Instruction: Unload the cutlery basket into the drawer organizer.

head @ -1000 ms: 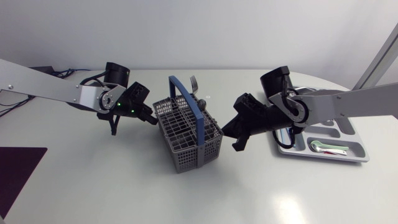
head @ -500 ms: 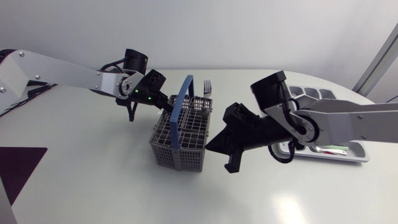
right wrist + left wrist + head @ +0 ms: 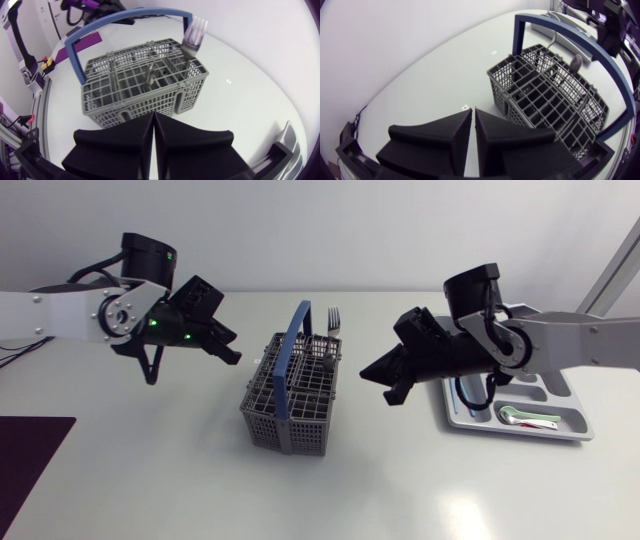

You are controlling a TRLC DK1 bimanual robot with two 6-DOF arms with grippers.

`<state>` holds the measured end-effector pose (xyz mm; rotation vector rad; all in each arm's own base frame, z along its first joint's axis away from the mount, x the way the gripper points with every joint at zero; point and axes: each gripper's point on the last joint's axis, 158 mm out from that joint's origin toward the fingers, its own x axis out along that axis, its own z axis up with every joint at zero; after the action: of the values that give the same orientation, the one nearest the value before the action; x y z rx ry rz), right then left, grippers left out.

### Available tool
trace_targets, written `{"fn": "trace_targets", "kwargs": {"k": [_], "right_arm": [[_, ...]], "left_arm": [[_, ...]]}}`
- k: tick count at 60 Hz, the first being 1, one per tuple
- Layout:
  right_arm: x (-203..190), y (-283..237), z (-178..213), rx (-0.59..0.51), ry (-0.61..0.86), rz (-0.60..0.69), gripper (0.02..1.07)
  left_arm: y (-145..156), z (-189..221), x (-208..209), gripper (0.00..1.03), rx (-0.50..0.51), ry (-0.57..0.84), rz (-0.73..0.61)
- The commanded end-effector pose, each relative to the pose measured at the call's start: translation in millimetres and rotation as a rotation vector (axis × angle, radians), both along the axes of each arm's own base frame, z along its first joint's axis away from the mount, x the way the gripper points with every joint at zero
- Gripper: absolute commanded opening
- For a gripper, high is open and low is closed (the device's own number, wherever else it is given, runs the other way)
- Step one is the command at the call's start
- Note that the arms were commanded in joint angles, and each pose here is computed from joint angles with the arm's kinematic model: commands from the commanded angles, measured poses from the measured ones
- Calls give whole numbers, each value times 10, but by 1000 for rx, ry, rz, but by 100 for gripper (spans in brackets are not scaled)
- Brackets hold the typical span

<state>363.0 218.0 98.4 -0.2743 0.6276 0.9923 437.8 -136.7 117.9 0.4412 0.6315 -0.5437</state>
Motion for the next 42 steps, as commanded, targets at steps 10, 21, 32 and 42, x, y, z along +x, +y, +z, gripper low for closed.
{"fn": "trace_targets", "kwargs": {"k": [10,21,32,42], "right_arm": [[575,61,94,40,-18,-49,8],[783,181,190,77,-32,-14,8],[1053,148,58,81,-11,-44,8],[1256,126,-68,84,6,-69,8]], "left_arm": [[-71,-65,-686,15,51,28,-99],[-229,-193,-1074,15,70,56,-177],[-251,-482,-1278,15,140,96,-217],[-254,-608,-1299,14,145,111,-221]]}}
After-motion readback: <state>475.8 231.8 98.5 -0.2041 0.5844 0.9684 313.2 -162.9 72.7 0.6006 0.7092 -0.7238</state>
